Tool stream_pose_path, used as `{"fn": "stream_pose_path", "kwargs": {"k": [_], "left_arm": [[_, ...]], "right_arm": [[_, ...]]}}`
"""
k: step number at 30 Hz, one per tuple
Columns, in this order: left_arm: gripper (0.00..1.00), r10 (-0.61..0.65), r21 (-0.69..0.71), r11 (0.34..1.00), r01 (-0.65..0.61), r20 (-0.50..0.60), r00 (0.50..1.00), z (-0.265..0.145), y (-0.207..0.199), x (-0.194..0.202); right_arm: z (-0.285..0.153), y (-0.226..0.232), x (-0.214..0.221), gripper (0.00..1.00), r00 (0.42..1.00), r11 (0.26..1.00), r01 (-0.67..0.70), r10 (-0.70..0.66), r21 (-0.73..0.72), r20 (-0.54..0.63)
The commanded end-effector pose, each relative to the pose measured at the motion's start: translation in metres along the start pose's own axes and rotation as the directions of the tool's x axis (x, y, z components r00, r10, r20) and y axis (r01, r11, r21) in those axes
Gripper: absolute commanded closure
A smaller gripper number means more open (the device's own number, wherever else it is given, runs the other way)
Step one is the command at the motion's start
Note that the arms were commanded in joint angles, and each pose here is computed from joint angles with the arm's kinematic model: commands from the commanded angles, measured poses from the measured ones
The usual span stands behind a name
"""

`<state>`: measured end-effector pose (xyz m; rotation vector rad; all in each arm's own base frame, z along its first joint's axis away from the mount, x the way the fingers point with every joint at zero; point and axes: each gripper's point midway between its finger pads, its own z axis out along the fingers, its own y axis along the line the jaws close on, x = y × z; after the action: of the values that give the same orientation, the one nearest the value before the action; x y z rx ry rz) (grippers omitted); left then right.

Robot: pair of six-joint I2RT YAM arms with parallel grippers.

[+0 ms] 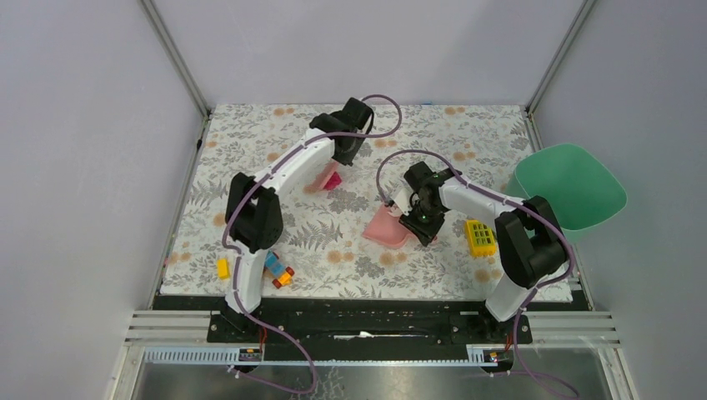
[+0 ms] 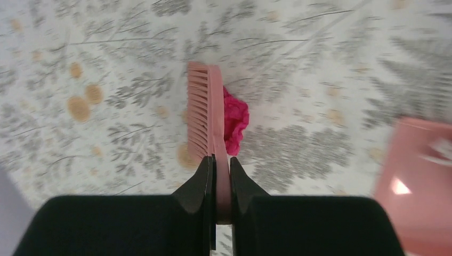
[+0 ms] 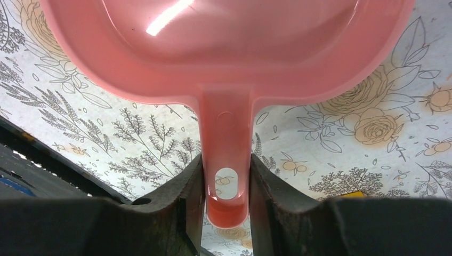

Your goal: Sweep away the paper scraps from the table

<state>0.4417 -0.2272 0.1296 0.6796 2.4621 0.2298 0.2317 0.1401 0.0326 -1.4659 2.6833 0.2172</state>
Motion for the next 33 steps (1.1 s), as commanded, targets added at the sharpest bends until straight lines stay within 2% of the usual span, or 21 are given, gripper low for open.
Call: {"fn": "stream_pose_path", "kwargs": {"k": [1, 8, 15, 18, 21, 25, 28, 31, 33], "left_arm": [[1.00, -0.121, 0.408, 0.907, 0.109, 0.004, 0.993, -0.049, -0.068, -0.005], [1.00, -0.123, 0.597, 0.793, 0.117, -0.031, 0.992, -0.094, -0.101, 0.003], [1.00, -0.149, 0.623, 0.775, 0.105, 0.019, 0.989, -0.126, -0.096, -0.010], [1.00, -0.160, 0.608, 0.788, 0.097, 0.050, 0.986, -0.136, -0.088, -0.014], [1.00, -0.169, 0.527, 0.844, 0.103, 0.079, 0.983, -0.132, -0.072, -0.015], [1.00, -0.166, 0.470, 0.877, 0.103, 0.095, 0.982, -0.130, -0.060, -0.014], [1.00, -0.167, 0.376, 0.919, 0.118, 0.101, 0.981, -0.119, -0.044, -0.013], [1.00, -0.159, 0.358, 0.926, 0.117, 0.090, 0.983, -0.107, -0.045, -0.012], [1.00, -0.155, 0.417, 0.902, 0.115, 0.064, 0.986, -0.104, -0.059, -0.011]], "right_arm": [[-0.005, -0.004, -0.012, 1.00, 1.000, 1.000, -0.006, 0.006, 0.016, 0.013], [-0.001, -0.004, -0.012, 1.00, 1.000, 1.000, -0.008, 0.008, 0.014, 0.011], [0.001, -0.003, -0.009, 1.00, 1.000, 1.000, -0.010, 0.010, 0.016, 0.006], [0.003, -0.003, -0.006, 1.00, 1.000, 1.000, -0.011, 0.011, 0.019, 0.005], [0.004, -0.003, -0.004, 1.00, 1.000, 1.000, -0.009, 0.009, 0.024, 0.007], [0.004, -0.003, -0.004, 1.00, 1.000, 1.000, -0.008, 0.007, 0.023, 0.013], [0.005, -0.002, -0.005, 1.00, 1.000, 1.000, -0.007, 0.007, 0.021, 0.015], [0.005, -0.002, -0.004, 1.00, 1.000, 1.000, -0.008, 0.008, 0.017, 0.015], [0.005, -0.001, -0.004, 1.00, 1.000, 1.000, -0.007, 0.007, 0.017, 0.015]]}}
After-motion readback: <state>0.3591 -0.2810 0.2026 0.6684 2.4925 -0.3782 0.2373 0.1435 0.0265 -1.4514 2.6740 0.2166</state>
